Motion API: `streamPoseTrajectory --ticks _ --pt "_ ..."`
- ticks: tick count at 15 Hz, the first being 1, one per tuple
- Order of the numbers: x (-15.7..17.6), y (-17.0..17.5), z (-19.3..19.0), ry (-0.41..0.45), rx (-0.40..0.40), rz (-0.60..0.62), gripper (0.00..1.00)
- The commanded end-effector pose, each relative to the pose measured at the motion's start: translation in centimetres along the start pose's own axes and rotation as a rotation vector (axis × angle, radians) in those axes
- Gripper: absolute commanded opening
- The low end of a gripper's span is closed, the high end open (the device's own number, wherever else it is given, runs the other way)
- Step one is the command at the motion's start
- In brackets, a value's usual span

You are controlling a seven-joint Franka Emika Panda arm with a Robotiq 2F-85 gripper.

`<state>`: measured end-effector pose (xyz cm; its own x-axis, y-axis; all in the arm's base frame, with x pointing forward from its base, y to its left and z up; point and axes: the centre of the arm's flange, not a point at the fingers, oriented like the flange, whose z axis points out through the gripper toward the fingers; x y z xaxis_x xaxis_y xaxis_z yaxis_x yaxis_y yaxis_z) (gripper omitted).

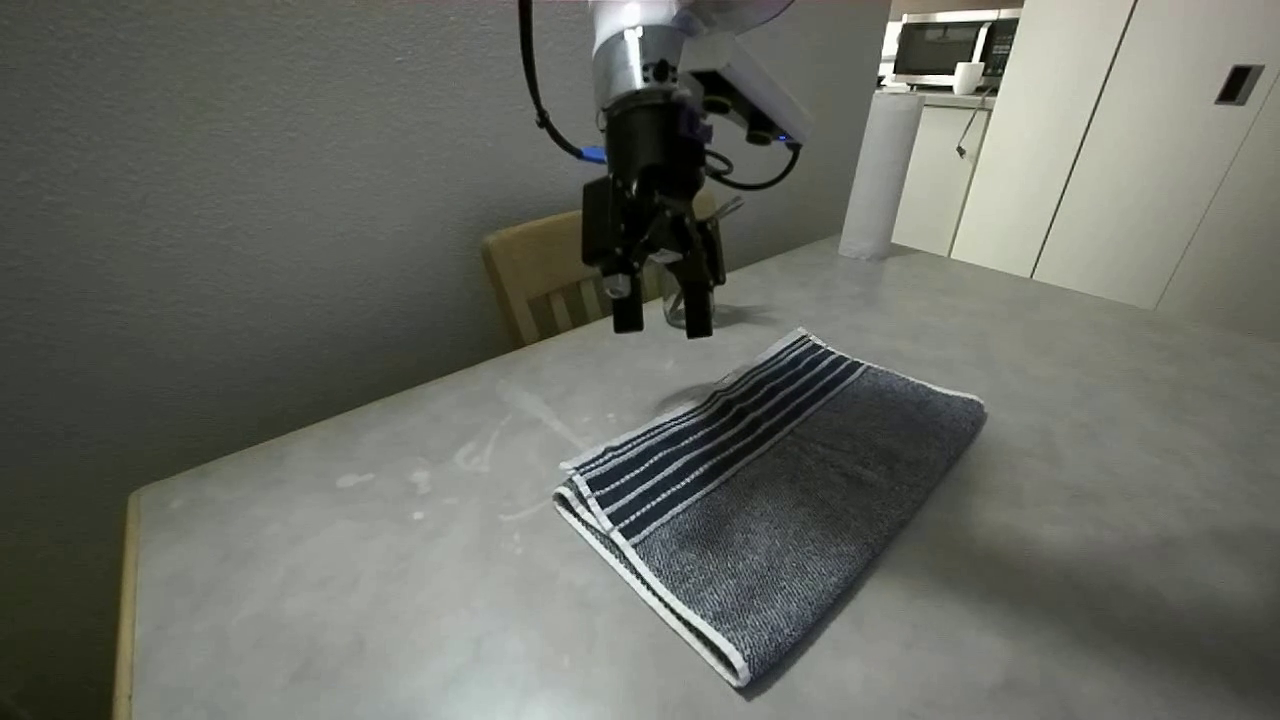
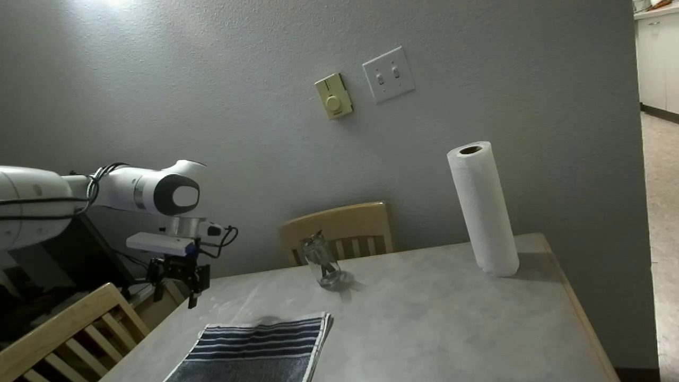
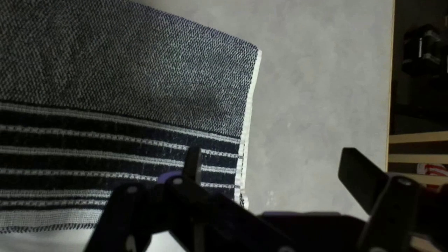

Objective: Unfold the grey towel

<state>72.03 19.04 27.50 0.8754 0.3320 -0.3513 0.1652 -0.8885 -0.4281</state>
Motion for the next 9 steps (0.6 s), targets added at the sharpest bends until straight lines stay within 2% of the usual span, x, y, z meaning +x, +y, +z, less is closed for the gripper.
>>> streamPoseTrajectory --ticks 1,9 --pt "-0.34 0.27 -0.87 0.006 0.013 -0.004 1.0" --pt "-0.01 0.1 -0.25 0.005 0.001 0.001 1.0"
